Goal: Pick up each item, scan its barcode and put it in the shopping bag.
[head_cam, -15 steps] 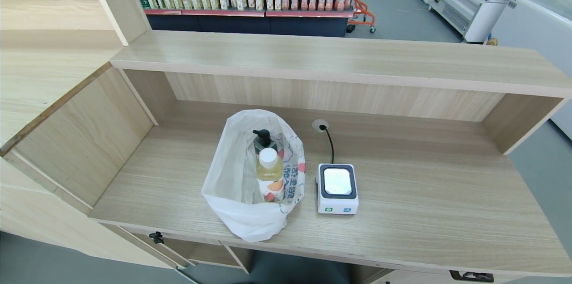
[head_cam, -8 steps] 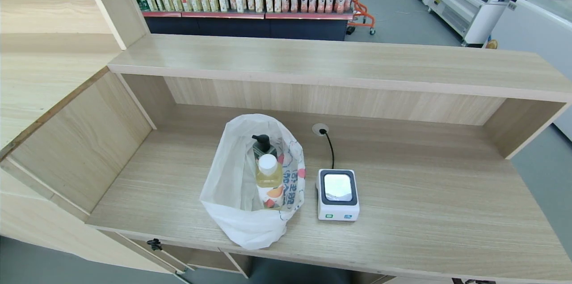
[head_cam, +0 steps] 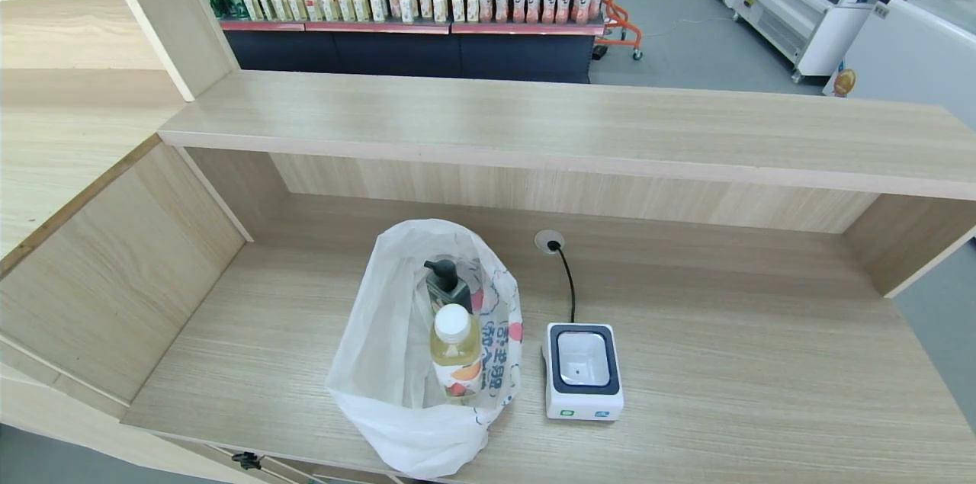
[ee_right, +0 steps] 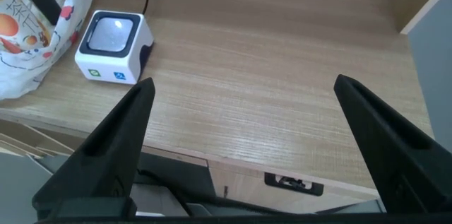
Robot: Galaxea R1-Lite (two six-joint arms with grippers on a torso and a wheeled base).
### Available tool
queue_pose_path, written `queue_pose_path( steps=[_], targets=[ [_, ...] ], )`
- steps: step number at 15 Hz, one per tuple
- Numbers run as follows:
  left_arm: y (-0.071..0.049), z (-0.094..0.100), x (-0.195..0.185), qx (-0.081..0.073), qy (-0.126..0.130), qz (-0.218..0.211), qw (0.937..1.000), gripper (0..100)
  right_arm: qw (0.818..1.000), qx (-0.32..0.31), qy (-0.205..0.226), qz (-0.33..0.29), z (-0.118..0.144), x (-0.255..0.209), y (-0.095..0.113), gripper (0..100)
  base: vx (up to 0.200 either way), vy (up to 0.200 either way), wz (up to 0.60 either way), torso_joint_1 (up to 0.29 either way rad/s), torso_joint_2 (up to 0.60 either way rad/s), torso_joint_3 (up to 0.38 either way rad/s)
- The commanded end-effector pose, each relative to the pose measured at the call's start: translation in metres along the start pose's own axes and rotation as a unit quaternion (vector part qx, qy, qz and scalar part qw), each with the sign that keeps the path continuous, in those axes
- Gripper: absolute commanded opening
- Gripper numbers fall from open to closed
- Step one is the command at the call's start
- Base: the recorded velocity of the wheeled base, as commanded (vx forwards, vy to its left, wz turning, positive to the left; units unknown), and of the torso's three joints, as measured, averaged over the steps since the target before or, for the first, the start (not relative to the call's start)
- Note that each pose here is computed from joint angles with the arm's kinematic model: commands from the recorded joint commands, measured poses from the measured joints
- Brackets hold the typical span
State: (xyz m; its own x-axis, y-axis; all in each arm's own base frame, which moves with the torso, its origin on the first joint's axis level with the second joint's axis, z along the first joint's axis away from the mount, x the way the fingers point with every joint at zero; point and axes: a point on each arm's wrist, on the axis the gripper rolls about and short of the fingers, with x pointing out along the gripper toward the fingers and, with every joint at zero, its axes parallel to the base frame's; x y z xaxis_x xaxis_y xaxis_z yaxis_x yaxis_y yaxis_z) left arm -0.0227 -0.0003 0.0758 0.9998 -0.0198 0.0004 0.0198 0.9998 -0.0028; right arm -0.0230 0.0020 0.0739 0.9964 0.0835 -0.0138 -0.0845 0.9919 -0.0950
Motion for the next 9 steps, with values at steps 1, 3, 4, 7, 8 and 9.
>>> queue_pose_path(
  steps=[1, 3, 4, 7, 8, 9],
  targets=[
    [0.0, 0.0001, 0.0, 0.0, -0.001, 0.0, 1.0, 100, 1.0, 0.0, 0.001, 0.0, 0.0001, 0.0001, 0.0, 100, 0.0, 0.0, 0.0, 0.0, 0.0, 0.0],
    [0.0, 0.0001, 0.0, 0.0, -0.001, 0.0, 1.0, 100, 1.0, 0.0, 0.001, 0.0, 0.0001, 0.0001, 0.0, 100, 0.0, 0.0, 0.0, 0.0, 0.0, 0.0],
    [0.0, 0.0001, 0.0, 0.0, -0.001, 0.0, 1.0, 100, 1.0, 0.0, 0.001, 0.0, 0.0001, 0.0001, 0.0, 100, 0.0, 0.0, 0.0, 0.0, 0.0, 0.0],
    [0.0, 0.0001, 0.0, 0.0, -0.001, 0.0, 1.0, 100, 1.0, -0.001, 0.001, 0.0, 0.0001, 0.0001, 0.0, 100, 0.0, 0.0, 0.0, 0.0, 0.0, 0.0],
    [0.0, 0.0001, 0.0, 0.0, -0.001, 0.0, 1.0, 100, 1.0, -0.002, 0.001, 0.0, 0.0001, 0.0001, 0.0, 100, 0.0, 0.0, 0.0, 0.0, 0.0, 0.0],
    [0.0, 0.0001, 0.0, 0.0, -0.001, 0.0, 1.0, 100, 1.0, -0.002, 0.001, 0.0, 0.0001, 0.0001, 0.0001, 100, 0.0, 0.0, 0.0, 0.0, 0.0, 0.0]
  ],
)
